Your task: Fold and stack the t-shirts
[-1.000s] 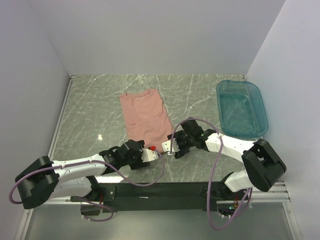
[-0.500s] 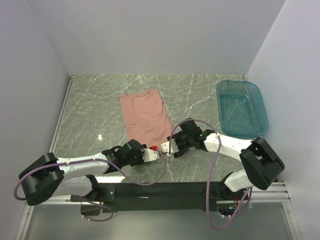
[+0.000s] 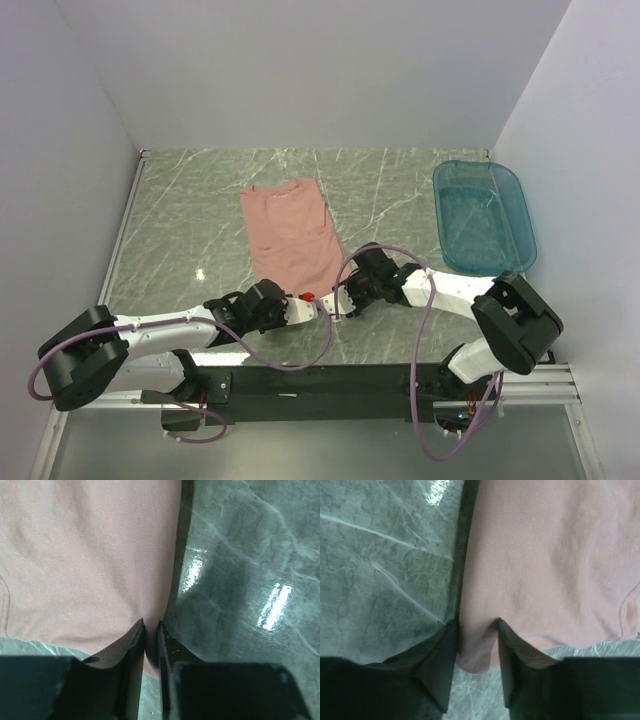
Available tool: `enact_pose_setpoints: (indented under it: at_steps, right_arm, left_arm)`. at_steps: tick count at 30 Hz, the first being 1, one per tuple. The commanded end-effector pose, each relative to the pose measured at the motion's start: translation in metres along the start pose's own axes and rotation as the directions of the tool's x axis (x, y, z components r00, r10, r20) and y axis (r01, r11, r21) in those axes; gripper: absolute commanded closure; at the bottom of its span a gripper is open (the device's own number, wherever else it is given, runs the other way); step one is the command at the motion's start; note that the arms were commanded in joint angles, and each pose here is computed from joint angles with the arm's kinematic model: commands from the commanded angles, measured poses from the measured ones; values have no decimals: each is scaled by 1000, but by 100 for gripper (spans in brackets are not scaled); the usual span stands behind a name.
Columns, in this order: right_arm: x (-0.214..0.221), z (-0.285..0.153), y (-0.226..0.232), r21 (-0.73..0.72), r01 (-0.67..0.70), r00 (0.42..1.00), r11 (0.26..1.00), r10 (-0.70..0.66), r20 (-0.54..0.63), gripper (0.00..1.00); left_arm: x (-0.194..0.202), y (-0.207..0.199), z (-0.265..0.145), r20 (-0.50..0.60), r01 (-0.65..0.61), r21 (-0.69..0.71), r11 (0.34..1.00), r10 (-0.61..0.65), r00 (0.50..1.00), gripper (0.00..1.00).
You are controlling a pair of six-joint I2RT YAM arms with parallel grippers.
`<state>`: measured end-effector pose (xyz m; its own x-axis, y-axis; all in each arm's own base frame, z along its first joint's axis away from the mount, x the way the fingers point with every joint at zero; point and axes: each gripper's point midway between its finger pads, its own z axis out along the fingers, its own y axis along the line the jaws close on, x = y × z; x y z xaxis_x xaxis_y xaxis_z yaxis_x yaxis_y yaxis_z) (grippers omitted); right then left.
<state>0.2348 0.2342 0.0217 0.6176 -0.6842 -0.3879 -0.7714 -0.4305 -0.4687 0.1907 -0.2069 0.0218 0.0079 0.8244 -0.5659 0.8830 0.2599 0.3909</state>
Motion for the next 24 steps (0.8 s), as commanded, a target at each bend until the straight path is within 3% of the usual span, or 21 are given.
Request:
enact_pose_setpoints:
  at_steps: [1,8,9,13,24]
  right_arm:
    - [5,6,5,-27,15,999,1000,-16,-37,57]
    - [6,8,3,-27,1,999,1000,-2,-50,77]
    - [5,8,3,-26,-2,999,1000,1,-48,85]
    - [3,6,1,-14,-14,999,1000,13,-36,99]
    - [-10,-5,-4,21,-59,998,998,58,36,100]
  left_arm:
    - [-3,-2,-2,13,12,16,1000,-12,1000,80]
    - [-7,-4,-3,32,13,29,999,-14,999,97]
    - [-8,-4,-4,35,11,28,1000,-12,999,98]
    - [-9,-3,-5,41,12,29,999,-13,999,99]
    - [-17,-2,-10,80,10,28,1000,-12,997,100]
